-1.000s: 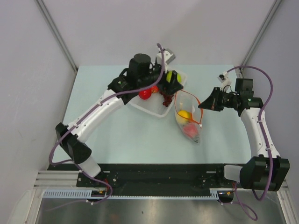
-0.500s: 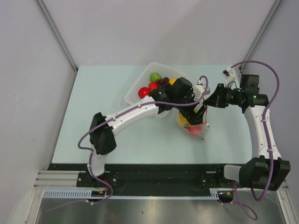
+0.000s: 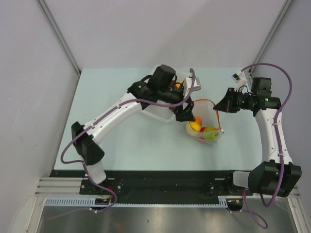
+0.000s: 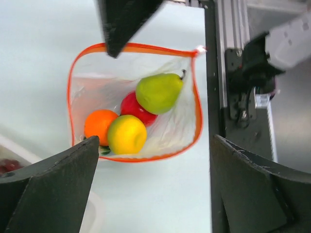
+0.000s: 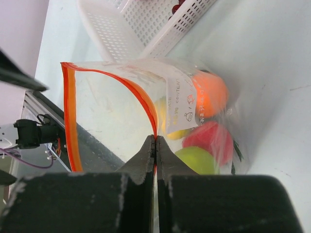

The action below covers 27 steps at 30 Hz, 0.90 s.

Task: Place the food in the zip-top bag and seal the zipper
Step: Adjust the zipper food storage bag at the center of the board.

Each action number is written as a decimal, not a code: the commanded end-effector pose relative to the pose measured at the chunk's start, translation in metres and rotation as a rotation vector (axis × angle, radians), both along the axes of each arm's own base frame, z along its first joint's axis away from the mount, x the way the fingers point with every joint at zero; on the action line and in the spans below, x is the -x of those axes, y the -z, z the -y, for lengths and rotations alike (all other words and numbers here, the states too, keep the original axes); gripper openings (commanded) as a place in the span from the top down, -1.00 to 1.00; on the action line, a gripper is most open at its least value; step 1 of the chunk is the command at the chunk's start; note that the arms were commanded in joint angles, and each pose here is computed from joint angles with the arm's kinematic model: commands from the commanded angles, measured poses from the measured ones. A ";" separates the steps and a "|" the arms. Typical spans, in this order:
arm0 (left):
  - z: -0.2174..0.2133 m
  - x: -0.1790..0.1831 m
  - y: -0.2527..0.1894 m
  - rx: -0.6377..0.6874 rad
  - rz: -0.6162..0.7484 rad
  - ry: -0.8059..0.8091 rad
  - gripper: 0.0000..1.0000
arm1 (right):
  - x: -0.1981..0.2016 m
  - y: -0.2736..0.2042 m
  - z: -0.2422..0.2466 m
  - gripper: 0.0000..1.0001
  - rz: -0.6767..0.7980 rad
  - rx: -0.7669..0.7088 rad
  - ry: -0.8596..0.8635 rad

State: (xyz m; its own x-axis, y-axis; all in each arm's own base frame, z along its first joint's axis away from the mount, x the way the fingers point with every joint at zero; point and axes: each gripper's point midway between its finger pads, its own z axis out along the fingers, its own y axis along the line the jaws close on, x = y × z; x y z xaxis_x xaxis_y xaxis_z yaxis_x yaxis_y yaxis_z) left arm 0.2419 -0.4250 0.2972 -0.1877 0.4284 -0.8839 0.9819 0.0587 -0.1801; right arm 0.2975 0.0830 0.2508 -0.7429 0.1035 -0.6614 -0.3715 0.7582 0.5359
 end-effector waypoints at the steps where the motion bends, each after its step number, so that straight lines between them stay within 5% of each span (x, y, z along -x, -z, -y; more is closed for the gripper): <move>1: -0.011 0.048 -0.013 0.050 0.339 0.304 -0.99 | -0.002 -0.003 0.000 1.00 0.027 -0.006 -0.019; 10: 0.011 0.046 0.053 -0.156 0.616 0.379 -0.79 | 0.001 -0.005 -0.005 1.00 0.021 -0.018 -0.029; 13: 0.009 0.043 0.081 -0.279 0.667 0.386 -0.38 | 0.003 -0.010 -0.007 1.00 0.034 -0.018 -0.039; 14: 0.008 0.044 0.084 -0.310 0.668 0.387 0.07 | 0.004 -0.011 -0.008 1.00 0.034 -0.020 -0.043; 17: -0.003 0.069 0.068 -0.340 0.595 0.422 0.66 | 0.011 -0.018 -0.015 1.00 0.034 -0.043 -0.065; 20: -0.009 0.086 0.045 -0.280 0.536 0.407 0.94 | 0.016 -0.027 -0.028 1.00 0.049 -0.069 -0.106; 27: -0.018 0.084 0.045 -0.327 0.514 0.370 0.92 | 0.012 -0.021 -0.055 1.00 0.101 -0.006 -0.200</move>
State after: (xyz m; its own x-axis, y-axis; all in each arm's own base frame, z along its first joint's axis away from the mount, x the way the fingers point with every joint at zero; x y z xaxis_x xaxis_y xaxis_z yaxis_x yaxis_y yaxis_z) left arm 0.1601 -0.4138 0.2314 0.4486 0.6372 -0.6267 0.8923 -0.3591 0.2736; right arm 0.2790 0.1255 0.2563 -0.7526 0.0136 -0.6583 -0.4812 0.6711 0.5640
